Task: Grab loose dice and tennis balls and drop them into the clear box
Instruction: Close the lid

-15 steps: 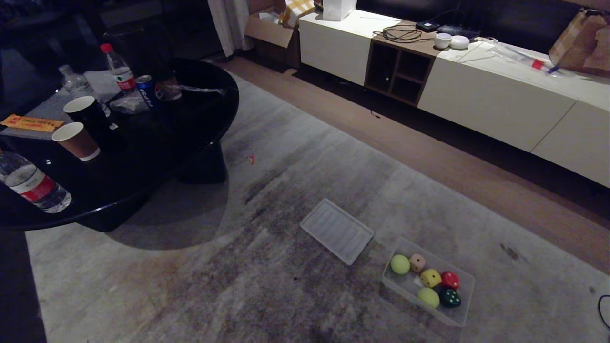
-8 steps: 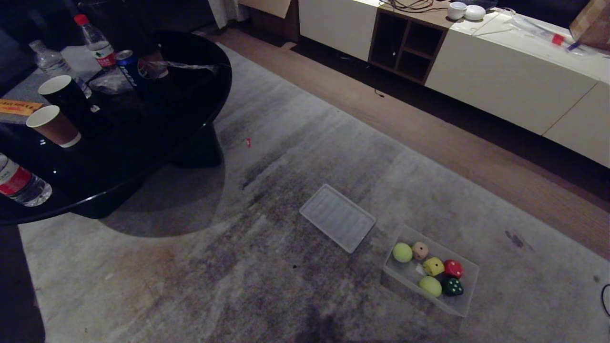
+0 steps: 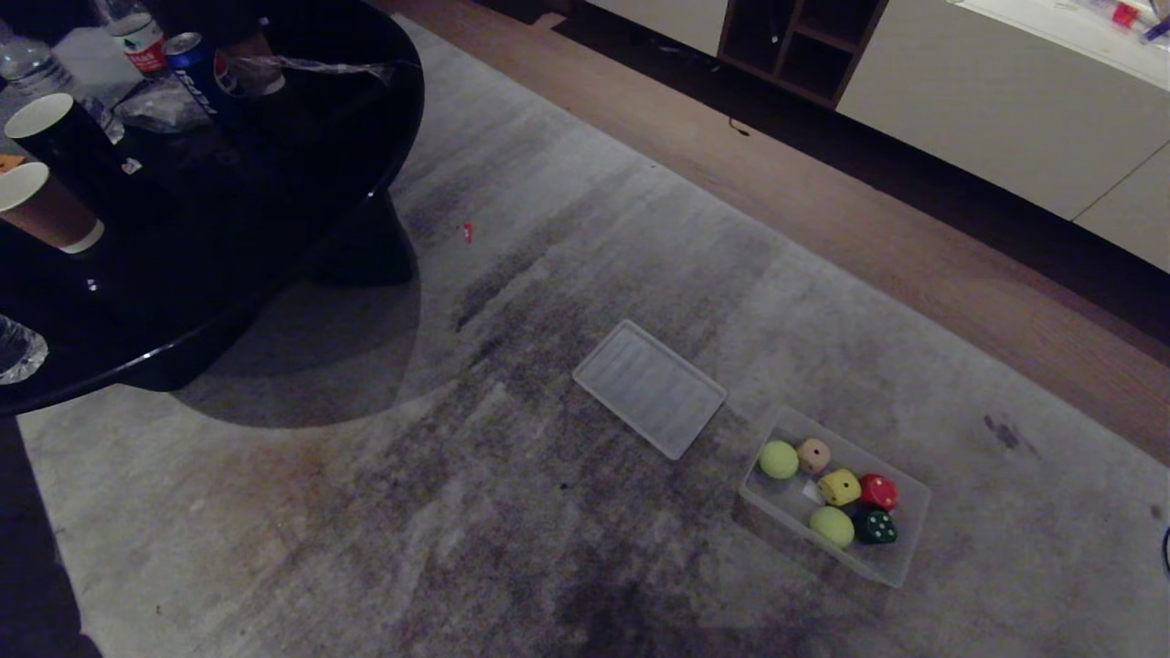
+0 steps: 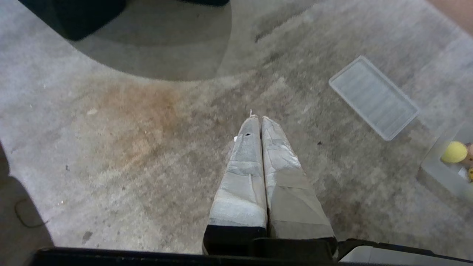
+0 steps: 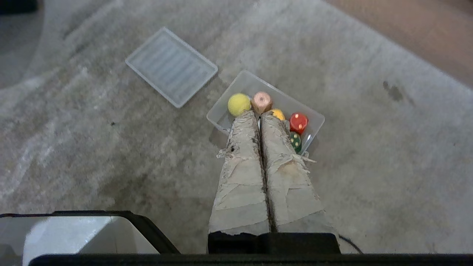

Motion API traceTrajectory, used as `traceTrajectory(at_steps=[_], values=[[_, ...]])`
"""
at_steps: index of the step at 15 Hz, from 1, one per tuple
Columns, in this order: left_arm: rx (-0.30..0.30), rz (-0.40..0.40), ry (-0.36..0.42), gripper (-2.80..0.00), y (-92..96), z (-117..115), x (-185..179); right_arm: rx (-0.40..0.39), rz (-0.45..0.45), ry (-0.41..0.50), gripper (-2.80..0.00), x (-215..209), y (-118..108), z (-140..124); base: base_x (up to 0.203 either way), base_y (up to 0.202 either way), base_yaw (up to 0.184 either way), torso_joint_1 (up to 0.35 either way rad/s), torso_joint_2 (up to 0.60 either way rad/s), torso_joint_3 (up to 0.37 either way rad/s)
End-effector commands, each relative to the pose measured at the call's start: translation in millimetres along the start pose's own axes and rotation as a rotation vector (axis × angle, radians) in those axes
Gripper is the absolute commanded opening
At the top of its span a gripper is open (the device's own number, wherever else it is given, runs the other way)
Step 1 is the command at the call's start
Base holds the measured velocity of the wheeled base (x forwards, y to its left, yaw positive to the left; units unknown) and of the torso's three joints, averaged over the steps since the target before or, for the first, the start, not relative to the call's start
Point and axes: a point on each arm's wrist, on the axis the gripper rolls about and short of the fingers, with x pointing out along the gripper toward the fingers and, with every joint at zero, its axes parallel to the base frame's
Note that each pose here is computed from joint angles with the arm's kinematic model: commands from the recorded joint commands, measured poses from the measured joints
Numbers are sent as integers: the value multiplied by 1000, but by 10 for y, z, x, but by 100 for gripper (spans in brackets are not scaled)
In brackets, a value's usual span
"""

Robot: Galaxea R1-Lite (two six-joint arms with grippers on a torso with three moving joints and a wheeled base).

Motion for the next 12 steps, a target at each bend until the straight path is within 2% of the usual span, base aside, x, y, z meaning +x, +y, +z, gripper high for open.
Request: traceTrajectory(at_steps=[1, 12], values=[[-1, 1, 3, -280, 0, -3, 2, 0, 1, 10, -280, 7, 0, -30, 0, 0, 0, -2, 4, -198], [-1, 1, 3, -280, 0, -3, 2, -2, 3, 12, -280, 8, 0, -29, 0, 0, 0, 3, 2, -198]])
